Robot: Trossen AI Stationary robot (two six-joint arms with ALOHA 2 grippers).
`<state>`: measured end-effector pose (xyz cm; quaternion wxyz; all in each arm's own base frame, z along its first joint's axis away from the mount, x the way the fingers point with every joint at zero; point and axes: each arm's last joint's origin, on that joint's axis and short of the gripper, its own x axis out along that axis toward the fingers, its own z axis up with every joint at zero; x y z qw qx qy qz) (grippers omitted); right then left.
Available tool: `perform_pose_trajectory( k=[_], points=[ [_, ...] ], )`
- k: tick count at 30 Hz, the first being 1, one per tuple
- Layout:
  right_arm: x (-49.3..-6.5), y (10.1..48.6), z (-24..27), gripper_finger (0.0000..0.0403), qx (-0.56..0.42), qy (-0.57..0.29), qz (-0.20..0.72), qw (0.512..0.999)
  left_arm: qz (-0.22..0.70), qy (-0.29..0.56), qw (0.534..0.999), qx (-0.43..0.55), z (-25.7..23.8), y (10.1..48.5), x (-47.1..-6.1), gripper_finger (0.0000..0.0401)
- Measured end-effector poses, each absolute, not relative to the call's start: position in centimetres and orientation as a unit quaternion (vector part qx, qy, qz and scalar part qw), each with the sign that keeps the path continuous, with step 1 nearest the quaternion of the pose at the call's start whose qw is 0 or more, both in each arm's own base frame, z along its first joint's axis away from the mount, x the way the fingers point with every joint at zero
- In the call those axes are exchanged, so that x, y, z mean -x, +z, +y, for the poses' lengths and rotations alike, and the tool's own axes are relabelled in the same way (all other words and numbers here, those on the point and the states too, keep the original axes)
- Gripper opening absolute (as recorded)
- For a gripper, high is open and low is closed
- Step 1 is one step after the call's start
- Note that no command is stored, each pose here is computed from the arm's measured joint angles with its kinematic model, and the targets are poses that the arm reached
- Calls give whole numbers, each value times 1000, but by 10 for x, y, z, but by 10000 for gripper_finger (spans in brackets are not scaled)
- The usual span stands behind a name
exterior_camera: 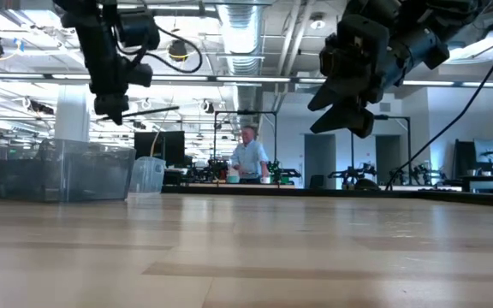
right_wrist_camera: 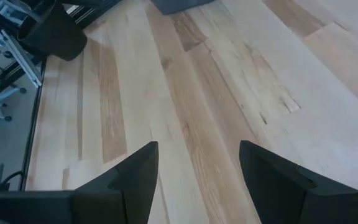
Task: Sort pens & pencils
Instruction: Put the green pencil into the white bin
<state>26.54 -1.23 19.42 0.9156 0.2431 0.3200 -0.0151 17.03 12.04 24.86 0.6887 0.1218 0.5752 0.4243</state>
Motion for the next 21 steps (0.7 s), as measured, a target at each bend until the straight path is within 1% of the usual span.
perform_pose_trajectory(
  k=[10,21],
  points=[
    [-266,194,-1,245,-232,-5,323,917,581,471,662,-48,150,247,-145,12],
    [-266,194,2,244,-226,-8,323,919,602,455,656,-13,160,232,-129,13]
  ],
)
